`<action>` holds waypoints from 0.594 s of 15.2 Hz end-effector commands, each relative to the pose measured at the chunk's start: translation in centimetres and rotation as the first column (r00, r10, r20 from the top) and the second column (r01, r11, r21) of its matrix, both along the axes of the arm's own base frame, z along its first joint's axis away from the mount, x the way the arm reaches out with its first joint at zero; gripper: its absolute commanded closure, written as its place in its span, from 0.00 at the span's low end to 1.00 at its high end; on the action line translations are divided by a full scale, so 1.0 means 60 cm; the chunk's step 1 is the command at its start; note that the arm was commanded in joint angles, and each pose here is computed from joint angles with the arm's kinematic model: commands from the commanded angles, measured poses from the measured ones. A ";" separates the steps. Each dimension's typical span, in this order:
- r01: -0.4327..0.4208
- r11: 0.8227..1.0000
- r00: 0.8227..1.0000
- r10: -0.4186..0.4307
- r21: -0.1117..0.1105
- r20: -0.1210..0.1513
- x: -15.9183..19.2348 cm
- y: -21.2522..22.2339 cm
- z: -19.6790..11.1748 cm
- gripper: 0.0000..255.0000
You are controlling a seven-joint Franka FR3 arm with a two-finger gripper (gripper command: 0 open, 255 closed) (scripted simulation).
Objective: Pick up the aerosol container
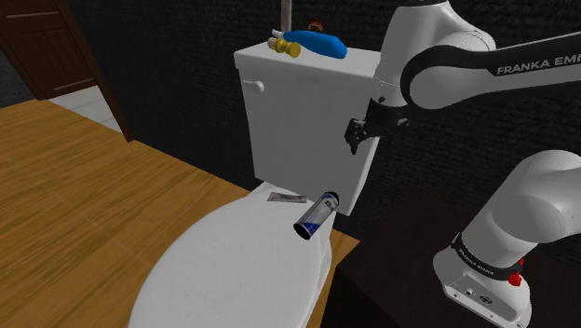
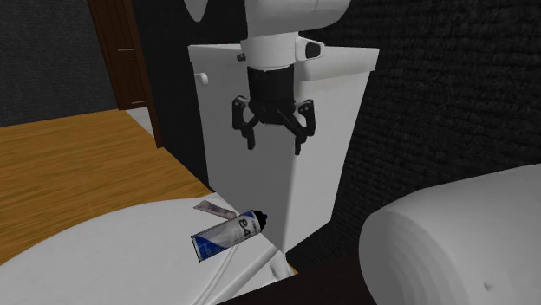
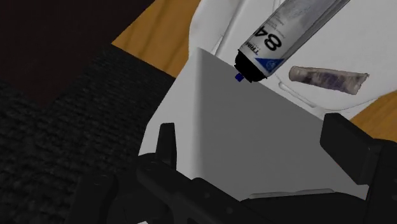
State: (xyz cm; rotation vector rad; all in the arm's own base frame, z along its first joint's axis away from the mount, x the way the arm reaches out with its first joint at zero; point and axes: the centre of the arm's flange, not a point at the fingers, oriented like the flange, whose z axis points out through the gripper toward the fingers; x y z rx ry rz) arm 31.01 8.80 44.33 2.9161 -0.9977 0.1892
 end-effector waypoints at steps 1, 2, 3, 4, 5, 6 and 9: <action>0.064 0.998 0.997 -0.062 0.023 -0.046 0.003 0.022 -0.073 0.00; 0.100 0.995 0.994 -0.099 0.023 -0.039 0.008 0.032 -0.092 0.00; 0.137 0.990 0.990 -0.136 0.024 -0.032 0.014 0.041 -0.111 0.00; 0.173 0.985 0.985 -0.172 0.025 -0.025 0.021 0.050 -0.130 0.00; 0.209 0.978 0.978 -0.208 0.026 -0.018 0.028 0.059 -0.149 0.00; 0.244 0.969 0.970 -0.244 0.028 -0.012 0.035 0.067 -0.168 0.00; 0.349 0.936 0.937 -0.350 0.033 0.009 0.060 0.091 -0.224 0.00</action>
